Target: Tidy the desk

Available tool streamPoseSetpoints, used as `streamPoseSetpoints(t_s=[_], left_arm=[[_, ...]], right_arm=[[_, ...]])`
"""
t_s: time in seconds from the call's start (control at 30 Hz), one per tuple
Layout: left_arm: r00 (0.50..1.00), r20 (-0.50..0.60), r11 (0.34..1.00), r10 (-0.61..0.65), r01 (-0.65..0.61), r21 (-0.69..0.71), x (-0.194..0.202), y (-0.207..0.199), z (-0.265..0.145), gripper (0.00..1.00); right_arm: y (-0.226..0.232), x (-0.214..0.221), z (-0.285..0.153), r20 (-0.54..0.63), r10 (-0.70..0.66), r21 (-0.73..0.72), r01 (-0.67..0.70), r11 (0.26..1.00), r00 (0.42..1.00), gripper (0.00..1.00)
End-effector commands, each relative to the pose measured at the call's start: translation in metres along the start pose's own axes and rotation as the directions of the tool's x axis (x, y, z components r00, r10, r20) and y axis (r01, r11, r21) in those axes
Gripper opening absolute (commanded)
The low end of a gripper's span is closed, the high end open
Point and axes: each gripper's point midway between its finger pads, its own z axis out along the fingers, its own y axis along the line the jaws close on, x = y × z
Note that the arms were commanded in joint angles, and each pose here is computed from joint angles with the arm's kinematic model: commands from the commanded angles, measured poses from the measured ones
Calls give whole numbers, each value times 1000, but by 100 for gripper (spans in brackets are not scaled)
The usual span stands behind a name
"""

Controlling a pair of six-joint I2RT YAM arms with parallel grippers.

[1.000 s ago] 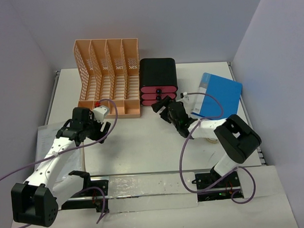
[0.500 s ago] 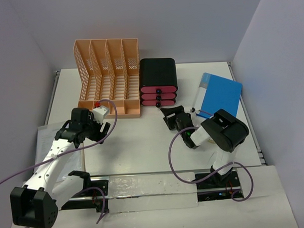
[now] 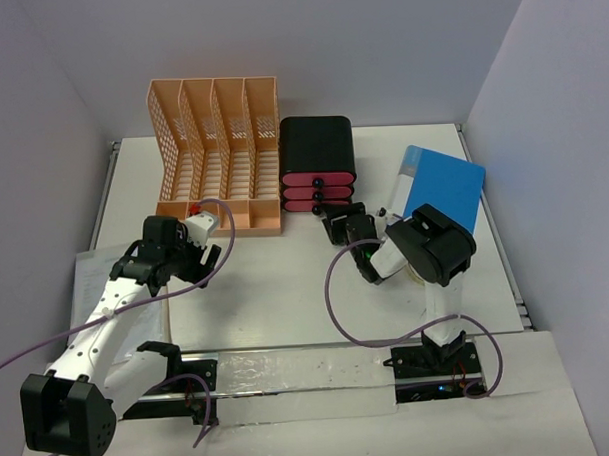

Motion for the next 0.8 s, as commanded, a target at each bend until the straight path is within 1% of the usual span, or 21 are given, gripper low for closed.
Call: streamPoseSetpoints(t_s=[0.0, 0.13, 0.37, 0.47, 0.7, 0.77], left_arm=[[999, 42, 1000, 7, -7, -2, -16, 4, -6, 84], [999, 43, 1000, 9, -10, 8, -17, 3, -6, 84], [999, 39, 1000, 9, -10, 18, -17, 1, -5, 84], [999, 39, 1000, 9, -10, 16, -17, 2, -5, 84], [999, 37, 1000, 10, -10, 18, -16, 2, -5, 84], [999, 36, 1000, 11, -11, 23, -15, 1, -4, 84]], right_arm=[[9, -3, 12, 24, 63, -37, -62, 997, 998, 63], [-6, -1, 20, 17, 111, -1, -111, 994, 994, 63], [-10, -4, 25, 41, 102, 0, -102, 995, 994, 62], [-7, -4, 28, 40, 104, -7, -104, 995, 994, 60], [-5, -2, 33, 32, 112, -13, -112, 994, 993, 50], [-7, -3, 34, 37, 125, -10, -125, 992, 991, 42]])
